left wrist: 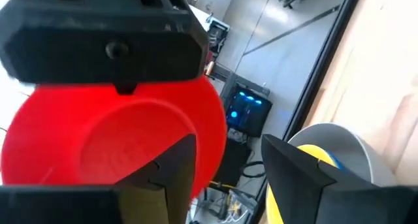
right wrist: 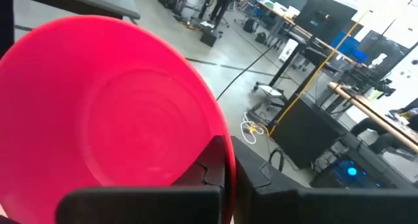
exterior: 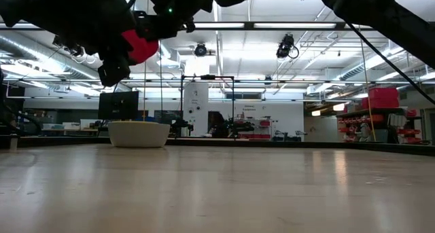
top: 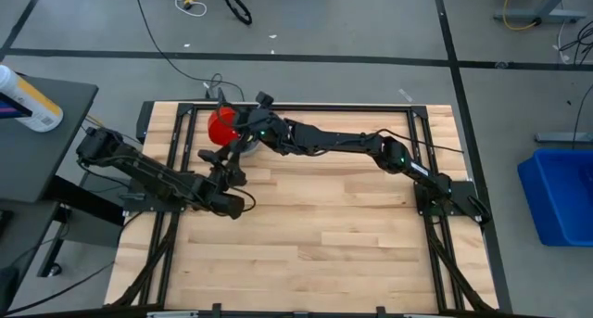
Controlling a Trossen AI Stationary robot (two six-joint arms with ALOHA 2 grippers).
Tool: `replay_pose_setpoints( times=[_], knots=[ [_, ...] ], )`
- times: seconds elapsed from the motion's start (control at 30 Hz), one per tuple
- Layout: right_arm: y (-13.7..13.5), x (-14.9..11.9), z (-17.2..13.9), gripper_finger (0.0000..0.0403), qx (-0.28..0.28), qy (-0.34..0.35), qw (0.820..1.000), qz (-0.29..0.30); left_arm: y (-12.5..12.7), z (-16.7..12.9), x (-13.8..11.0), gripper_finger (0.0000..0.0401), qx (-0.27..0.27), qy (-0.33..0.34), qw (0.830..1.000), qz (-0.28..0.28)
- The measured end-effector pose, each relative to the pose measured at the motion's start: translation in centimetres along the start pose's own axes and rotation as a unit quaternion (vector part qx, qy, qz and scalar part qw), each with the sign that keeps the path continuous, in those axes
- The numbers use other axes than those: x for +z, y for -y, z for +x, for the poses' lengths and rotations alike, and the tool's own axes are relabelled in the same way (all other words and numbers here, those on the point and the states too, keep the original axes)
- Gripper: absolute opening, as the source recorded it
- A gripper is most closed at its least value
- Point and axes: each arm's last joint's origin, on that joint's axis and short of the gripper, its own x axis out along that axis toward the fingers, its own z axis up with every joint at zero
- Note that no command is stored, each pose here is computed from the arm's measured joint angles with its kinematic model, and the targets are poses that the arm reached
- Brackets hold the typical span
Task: Nest bowls inside each other
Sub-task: Stack the red bowl on the yellow bowl
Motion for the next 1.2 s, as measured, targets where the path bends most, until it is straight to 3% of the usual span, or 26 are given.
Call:
replay_pose_setpoints(
  times=[0.27, 0.5, 0.73, 0.93, 1.07, 1.2],
  knots=[
    [0.5, -0.2, 0.3, 0.0005, -0.006, -0.006, 1.0, -0.001, 0.0, 0.7, 0.1, 0.0167, 0.007, -0.015, 1.0, 0.025],
    [0.6, -0.3, 0.2, 0.0005, -0.044, -0.019, 0.999, -0.007, -0.1, 1.7, -0.2, 0.0156, 0.018, -0.037, 0.998, 0.047],
    [0.8, 0.4, 0.2, 0.0005, -0.056, 0.007, 0.998, -0.003, -0.2, 2.2, -0.5, 0.0155, 0.024, -0.049, 0.996, 0.073],
    [1.1, 1.2, -0.3, 0.0005, -0.048, 0.027, 0.998, -0.007, -0.2, 2.3, -0.6, 0.0155, 0.025, -0.051, 0.994, 0.091],
    [1.6, 3.1, -1.9, 0.0005, -0.028, 0.061, 0.998, 0.004, -0.3, 2.7, -0.7, 0.0155, 0.025, -0.06, 0.992, 0.108],
    [0.6, 3.8, -2.9, 0.0005, -0.014, 0.082, 0.997, -0.008, -0.4, 3.3, -0.8, 0.0155, 0.03, -0.076, 0.988, 0.133]
  ],
)
